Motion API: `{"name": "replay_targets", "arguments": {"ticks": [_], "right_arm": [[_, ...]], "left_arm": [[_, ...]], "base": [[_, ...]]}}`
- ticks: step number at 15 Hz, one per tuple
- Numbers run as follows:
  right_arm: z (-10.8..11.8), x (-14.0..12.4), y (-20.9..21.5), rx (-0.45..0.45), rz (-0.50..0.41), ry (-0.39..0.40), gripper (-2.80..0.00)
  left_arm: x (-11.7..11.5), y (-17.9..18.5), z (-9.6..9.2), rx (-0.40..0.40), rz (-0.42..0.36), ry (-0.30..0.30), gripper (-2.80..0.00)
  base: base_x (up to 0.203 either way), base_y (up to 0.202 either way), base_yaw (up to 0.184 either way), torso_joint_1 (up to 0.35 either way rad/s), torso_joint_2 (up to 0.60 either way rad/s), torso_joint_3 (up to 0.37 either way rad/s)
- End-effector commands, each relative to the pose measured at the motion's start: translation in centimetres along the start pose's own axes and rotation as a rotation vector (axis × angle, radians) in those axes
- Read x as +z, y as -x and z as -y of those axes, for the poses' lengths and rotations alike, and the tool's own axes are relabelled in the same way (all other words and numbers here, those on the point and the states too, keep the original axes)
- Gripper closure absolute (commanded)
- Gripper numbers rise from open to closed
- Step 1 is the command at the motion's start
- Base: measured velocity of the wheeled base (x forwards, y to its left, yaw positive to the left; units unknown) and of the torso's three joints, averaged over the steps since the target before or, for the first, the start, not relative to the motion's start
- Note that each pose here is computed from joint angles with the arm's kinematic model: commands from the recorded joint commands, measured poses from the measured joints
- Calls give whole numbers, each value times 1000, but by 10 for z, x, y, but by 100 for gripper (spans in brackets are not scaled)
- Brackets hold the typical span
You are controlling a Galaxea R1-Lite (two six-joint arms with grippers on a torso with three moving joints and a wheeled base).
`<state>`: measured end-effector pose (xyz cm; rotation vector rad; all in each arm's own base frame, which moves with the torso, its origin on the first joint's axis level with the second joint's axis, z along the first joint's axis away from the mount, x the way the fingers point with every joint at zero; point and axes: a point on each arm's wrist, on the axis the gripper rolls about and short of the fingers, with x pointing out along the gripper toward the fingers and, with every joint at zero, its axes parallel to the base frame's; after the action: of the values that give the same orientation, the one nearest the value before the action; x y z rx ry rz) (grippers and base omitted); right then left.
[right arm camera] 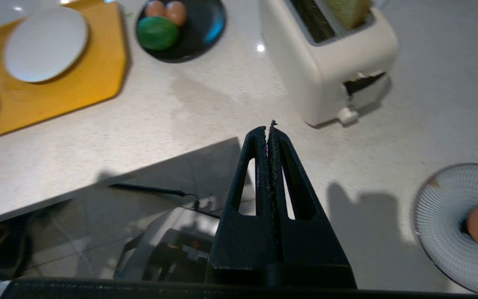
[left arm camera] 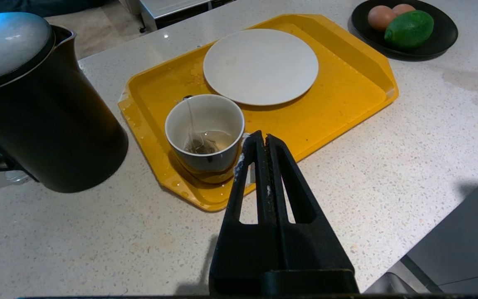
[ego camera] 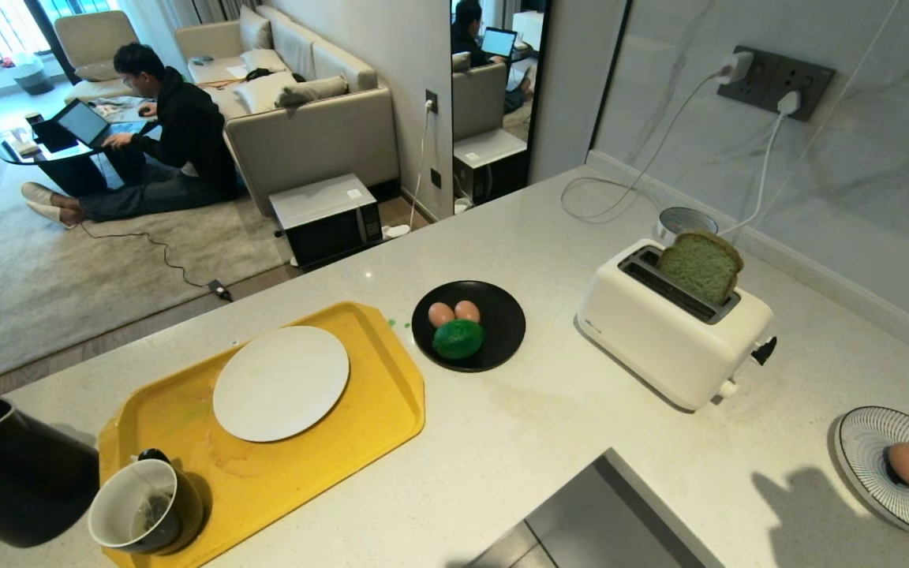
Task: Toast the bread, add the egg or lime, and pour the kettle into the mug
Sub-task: Put the baked bread on a plate
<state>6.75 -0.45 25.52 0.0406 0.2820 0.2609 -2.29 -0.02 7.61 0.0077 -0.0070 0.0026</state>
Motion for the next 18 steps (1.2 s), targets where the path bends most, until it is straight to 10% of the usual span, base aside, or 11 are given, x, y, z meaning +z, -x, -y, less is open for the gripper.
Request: {"name": "replay_targets", "arguments": {"ticks": [1,6,7,18], "right_arm": [[5,-4,-5,-113,-20,43,0],[9,-7,-8,-227,-48,75,0],[9,-7,-8,-225,-50,76,-280],[17,-25,-28,-216,35,133,-280]], "left_arm": [[0,0,0,1,1,0,0],[0,0,0,2,1,0,0],[0,0,0,2,1,0,0],[0,0,0,1,1,0,0]], "base": [[0,0,0,0,0,0],[0,0,0,0,0,0],[0,0,0,0,0,0],[0,0,0,0,0,0]]}}
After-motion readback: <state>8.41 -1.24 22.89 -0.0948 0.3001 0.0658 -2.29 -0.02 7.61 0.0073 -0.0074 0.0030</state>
